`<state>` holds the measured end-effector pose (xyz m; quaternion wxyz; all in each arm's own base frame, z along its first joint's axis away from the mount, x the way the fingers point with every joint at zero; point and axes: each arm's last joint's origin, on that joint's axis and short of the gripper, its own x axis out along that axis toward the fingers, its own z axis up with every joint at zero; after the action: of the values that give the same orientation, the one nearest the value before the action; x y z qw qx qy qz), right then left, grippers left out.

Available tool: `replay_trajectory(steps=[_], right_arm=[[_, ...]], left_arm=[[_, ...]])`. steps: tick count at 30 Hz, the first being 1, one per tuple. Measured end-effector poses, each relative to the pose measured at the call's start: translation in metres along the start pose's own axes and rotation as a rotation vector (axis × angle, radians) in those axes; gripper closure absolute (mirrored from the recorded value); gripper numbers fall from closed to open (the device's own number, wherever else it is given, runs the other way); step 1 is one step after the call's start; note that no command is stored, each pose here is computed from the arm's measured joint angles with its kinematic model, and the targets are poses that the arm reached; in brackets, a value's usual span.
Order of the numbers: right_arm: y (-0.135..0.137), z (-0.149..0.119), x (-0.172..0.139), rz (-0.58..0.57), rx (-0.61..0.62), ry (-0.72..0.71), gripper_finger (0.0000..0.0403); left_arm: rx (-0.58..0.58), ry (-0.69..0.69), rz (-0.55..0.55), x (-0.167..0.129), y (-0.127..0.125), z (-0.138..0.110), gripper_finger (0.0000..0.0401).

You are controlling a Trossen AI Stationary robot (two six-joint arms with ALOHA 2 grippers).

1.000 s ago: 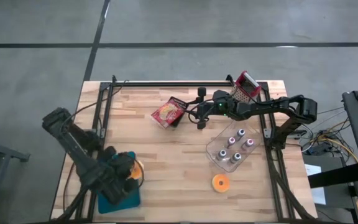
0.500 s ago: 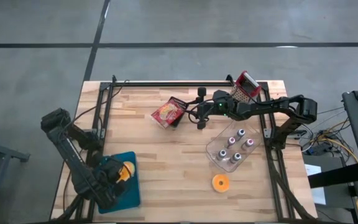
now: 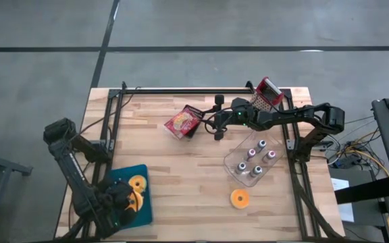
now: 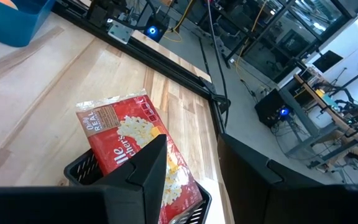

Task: Pick & Place Food Item
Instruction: Put the left yellow donut into the blue bin, then put the yellow donut into the blue bin

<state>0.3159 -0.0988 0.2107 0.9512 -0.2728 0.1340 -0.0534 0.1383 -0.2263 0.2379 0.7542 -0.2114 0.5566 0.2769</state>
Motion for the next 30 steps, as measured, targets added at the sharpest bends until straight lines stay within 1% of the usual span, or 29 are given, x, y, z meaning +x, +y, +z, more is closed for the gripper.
replay_trajectory(steps=[5, 13, 16, 25, 30], right_arm=[[0.000, 0.000, 0.000, 0.000, 0.000, 0.000, 0.0264], [0.000, 0.000, 0.000, 0.000, 0.000, 0.000, 0.0264], [0.000, 0.000, 0.000, 0.000, -0.002, 0.000, 0.0264], [0.000, 0.000, 0.000, 0.000, -0.001, 0.000, 0.0264], [0.000, 0.000, 0.000, 0.000, -0.002, 0.000, 0.0264]], left_arm=[[-0.015, 0.009, 0.002, 0.009, 0.002, -0.003, 0.0307], [-0.017, 0.013, -0.006, 0.011, 0.001, -0.004, 0.0301], [-0.017, 0.013, -0.007, 0.012, 0.001, -0.004, 0.0279], [-0.013, 0.012, -0.018, 0.012, 0.000, -0.004, 0.0182], [-0.014, 0.013, -0.022, 0.012, 0.000, -0.004, 0.0156]])
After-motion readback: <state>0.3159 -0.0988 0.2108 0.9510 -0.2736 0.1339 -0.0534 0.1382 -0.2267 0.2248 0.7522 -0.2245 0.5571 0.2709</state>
